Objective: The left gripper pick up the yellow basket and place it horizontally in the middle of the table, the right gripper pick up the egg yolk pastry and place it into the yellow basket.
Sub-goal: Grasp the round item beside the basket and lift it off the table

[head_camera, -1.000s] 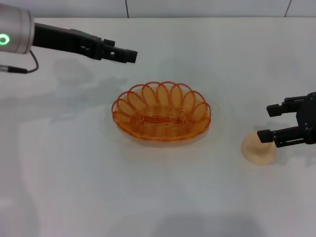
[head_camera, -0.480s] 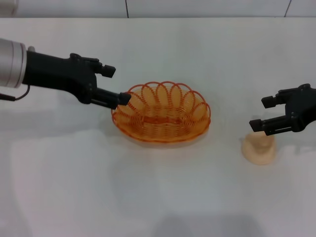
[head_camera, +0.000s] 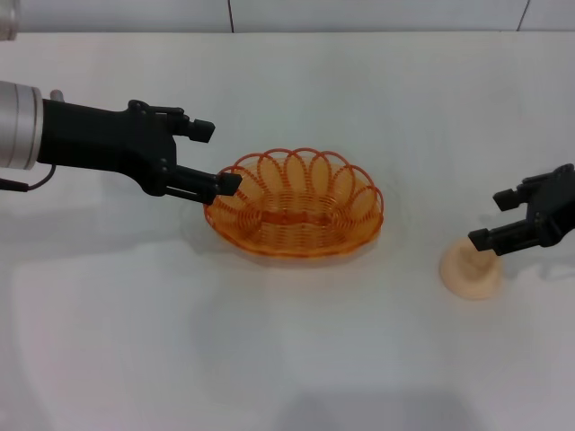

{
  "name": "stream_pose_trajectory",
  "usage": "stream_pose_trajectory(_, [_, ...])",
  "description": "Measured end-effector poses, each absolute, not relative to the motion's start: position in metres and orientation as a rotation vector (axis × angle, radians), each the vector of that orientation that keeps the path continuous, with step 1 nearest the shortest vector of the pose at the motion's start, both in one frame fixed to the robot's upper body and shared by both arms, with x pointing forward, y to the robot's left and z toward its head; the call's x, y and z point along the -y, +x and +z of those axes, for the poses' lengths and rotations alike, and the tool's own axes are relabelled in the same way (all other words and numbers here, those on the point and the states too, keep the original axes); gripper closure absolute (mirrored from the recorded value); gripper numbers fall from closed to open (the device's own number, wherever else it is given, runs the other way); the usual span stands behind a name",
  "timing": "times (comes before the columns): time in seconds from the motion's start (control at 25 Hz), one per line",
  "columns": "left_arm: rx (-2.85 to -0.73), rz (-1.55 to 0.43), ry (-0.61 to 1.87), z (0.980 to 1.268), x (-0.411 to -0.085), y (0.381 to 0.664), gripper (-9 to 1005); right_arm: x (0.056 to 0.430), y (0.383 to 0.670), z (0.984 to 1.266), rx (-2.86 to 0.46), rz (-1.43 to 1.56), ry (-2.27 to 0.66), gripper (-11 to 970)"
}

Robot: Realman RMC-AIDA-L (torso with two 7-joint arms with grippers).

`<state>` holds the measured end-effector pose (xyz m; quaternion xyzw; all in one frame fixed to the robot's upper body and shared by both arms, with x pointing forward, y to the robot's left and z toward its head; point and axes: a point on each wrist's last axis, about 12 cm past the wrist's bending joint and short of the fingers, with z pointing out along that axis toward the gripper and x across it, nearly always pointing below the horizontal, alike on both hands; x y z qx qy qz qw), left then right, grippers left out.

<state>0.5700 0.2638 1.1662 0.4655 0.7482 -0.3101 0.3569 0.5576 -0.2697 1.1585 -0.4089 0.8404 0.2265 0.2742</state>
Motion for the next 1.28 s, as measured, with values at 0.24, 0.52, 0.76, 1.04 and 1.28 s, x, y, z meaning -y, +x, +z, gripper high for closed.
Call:
stream_pose_trajectory(0.24, [-1.927,-0.807,1.193,1.167,-0.262,0.57,106,0.269,0.558,1.152,-2.309,0.573,-1.113,193])
stream_pose_trajectory(0.52, [-1.903,-0.835,1.181,1.169,-0.261,0.57,107,0.268,0.558,1.143,-2.338,0.572,-1.123,206])
stream_pose_trajectory(0.76, [-1.902,-0.842,1.18,1.168,-0.26,0.569,107,0.264,0.558,1.137,-2.352,0.579,-1.135,281])
stream_pose_trajectory(1.04, [-1.905,-0.848,1.177,1.167,-0.261,0.568,107,0.261,0.558,1.135,-2.354,0.58,-1.153,396])
stream_pose_trajectory(1.28, [-1.915,-0.848,1.171,1.165,-0.263,0.567,108,0.257,0.559,1.135,-2.35,0.58,-1.169,614])
